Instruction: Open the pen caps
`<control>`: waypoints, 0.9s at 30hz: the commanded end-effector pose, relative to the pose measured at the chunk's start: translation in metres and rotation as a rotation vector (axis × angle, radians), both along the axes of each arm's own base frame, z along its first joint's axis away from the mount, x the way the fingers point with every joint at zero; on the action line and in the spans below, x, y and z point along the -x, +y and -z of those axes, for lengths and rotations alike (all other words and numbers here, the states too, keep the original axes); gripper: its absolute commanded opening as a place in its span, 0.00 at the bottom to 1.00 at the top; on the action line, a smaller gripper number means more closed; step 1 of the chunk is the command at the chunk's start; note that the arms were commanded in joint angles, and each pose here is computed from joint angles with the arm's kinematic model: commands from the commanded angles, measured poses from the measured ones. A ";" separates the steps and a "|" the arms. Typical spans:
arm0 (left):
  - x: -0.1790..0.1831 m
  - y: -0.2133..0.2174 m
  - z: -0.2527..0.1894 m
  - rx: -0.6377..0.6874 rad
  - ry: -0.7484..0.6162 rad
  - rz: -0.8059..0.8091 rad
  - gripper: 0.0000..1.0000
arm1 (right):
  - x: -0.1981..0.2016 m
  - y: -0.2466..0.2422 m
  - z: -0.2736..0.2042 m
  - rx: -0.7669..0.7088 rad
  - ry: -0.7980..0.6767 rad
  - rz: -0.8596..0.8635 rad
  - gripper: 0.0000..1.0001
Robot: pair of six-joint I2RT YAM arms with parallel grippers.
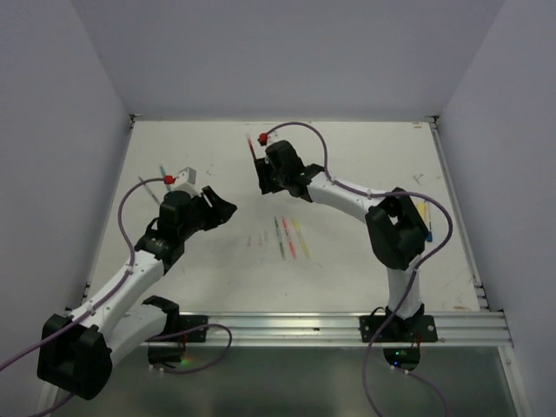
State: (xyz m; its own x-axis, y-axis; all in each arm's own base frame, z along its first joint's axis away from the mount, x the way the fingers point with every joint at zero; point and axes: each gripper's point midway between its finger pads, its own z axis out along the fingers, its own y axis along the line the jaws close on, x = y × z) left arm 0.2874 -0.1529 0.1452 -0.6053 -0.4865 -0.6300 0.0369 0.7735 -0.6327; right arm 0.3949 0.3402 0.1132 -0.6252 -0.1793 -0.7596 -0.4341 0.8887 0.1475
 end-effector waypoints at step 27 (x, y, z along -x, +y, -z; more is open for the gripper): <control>-0.014 0.018 -0.030 0.017 -0.220 -0.080 0.59 | -0.166 0.058 0.063 0.159 -0.188 -0.010 0.59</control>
State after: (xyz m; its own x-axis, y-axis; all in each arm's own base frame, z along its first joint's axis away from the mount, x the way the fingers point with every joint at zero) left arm 0.2944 -0.1384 0.1543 -0.4831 -0.5297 -0.6972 0.0653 0.7722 -0.6320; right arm 0.5505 0.3943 0.0344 -0.5114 -0.3047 -0.8035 -0.4350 0.8981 -0.0638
